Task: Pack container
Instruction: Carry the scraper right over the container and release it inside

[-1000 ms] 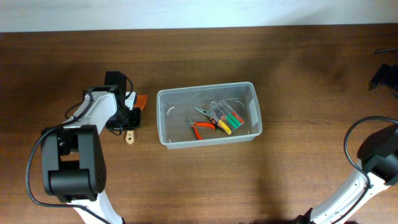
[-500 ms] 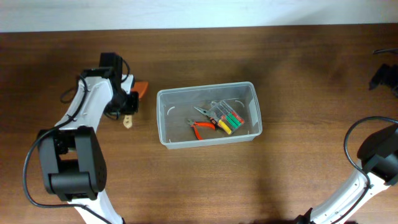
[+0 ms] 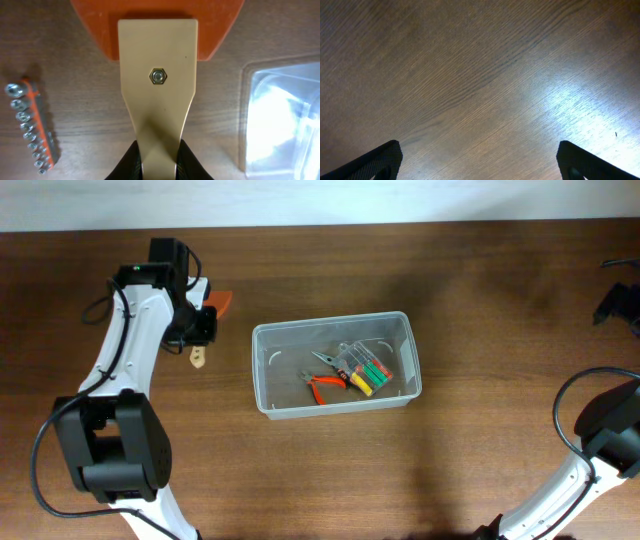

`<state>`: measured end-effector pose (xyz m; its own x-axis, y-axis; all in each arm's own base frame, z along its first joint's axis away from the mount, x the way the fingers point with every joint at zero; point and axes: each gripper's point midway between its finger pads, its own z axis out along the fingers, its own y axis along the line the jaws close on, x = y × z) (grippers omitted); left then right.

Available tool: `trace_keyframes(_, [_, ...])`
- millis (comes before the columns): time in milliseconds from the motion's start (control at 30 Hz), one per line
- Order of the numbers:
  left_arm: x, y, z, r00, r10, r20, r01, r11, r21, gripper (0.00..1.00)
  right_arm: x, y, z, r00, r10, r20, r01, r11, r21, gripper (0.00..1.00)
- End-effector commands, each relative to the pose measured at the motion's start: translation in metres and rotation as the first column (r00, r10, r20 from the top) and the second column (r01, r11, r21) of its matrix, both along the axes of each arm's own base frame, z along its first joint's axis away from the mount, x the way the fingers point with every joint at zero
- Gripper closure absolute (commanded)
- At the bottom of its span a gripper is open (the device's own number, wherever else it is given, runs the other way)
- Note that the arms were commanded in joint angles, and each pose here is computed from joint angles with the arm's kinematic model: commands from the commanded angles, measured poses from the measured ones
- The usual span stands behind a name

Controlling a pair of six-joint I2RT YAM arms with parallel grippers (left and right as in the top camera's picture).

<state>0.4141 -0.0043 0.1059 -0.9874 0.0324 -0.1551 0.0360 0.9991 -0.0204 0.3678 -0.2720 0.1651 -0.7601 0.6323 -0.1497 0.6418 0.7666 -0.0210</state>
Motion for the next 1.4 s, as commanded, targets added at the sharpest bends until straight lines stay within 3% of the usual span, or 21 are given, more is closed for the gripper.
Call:
trace_keyframes(0, [0.010, -0.010, 0.032, 0.995, -0.083, 0.064, 0.082, 0.996, 0.016, 0.89, 0.001, 0.003, 0.008, 1.000, 0.002, 0.018, -0.002, 1.000, -0.006, 0.01])
trace_keyframes(233, [0.009, -0.059, 0.089, 0.957, -0.227, 0.178, 0.227, 0.974, 0.023, 0.89, 0.001, 0.003, 0.008, 1.000, 0.002, 0.018, -0.002, 1.000, -0.006, 0.01])
trace_keyframes(467, [-0.024, -0.149, 0.113, 0.845, -0.483, 0.229, 0.496, 0.868, 0.003, 0.89, 0.001, 0.003, 0.008, 1.000, 0.002, 0.018, -0.002, 1.000, -0.006, 0.01])
trace_keyframes(700, [-0.056, -0.212, 0.112, 0.751, -0.621, 0.225, 0.637, 0.771, 0.003, 0.89, 0.001, 0.003, 0.008, 1.000, 0.002, 0.018, -0.002, 1.000, -0.006, 0.01])
trace_keyframes(933, [-0.076, -0.247, 0.111, 0.687, -0.690, 0.227, 0.708, 0.706, 0.004, 0.89, 0.001, 0.003, 0.008, 1.000, 0.002, 0.018, -0.002, 1.000, -0.006, 0.01])
trace_keyframes(1367, [-0.068, -0.259, 0.051, 0.677, -0.729, 0.101, 0.733, 0.680, -0.014, 0.89, 0.001, 0.003, 0.008, 1.000, 0.002, 0.018, -0.002, 1.000, -0.006, 0.01])
